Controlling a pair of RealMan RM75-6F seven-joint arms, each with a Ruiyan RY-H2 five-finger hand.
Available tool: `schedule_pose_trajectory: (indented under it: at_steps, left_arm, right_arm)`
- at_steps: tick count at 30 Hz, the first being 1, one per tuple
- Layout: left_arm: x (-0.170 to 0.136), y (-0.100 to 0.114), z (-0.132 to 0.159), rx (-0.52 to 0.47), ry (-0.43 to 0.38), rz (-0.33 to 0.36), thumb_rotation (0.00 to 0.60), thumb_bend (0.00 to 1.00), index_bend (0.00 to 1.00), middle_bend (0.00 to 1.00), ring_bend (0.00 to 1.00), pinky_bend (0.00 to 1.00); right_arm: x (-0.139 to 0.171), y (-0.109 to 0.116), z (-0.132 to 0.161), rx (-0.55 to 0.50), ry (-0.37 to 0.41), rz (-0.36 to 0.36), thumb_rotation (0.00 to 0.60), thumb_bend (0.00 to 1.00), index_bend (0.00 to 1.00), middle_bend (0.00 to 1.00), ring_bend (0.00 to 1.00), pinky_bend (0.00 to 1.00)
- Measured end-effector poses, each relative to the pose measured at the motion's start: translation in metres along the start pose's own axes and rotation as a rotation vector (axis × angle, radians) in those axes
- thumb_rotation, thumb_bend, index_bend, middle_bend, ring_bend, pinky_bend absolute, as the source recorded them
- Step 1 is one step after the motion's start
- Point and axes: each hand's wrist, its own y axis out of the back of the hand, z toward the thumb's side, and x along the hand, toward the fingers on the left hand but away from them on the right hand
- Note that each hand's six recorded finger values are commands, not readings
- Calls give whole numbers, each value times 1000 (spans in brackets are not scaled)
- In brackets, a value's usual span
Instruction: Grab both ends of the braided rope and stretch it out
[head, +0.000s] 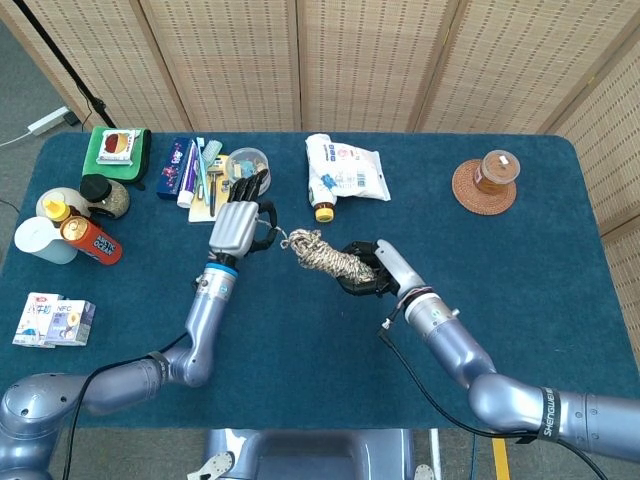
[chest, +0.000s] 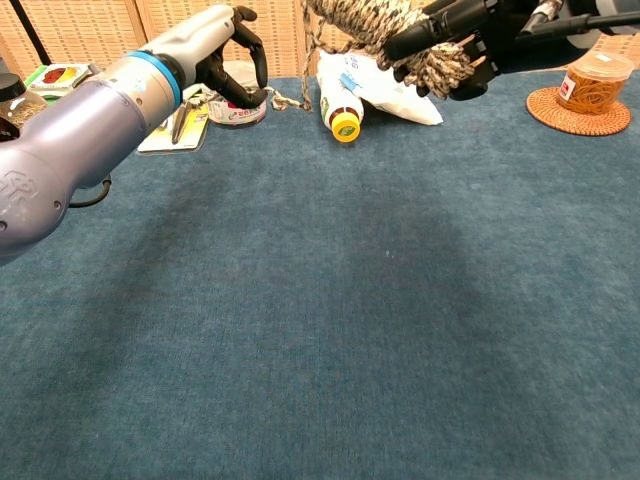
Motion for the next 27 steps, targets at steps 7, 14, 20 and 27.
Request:
schedule_pose_trajectory:
  at_steps: [7,14,20,27]
  left_arm:
    - [-15,-15,-5,98,-52,-48,600,369,658,0,0,0]
    - [-22,-15,-7,123,-80,-61,600,370,658,0,0,0]
    - [-27,-10,-8,126,-101,-62,600,369,658,0,0,0]
    - [-33,-6,-9,131,-122,-63,600,370,658,0,0,0]
  right_arm:
    - [-13,18,-7,-75,-40,-131,600,1000,678,744,584,811]
    - [-27,36,-13,-83,-75,-241,600,1000,678,744,584,811]
    - [-35,49,-18,-48,-92,-319,600,1000,678,744,584,811]
    - [-42,59,-25,-6,-106,-391,600,1000,678,744,584,811]
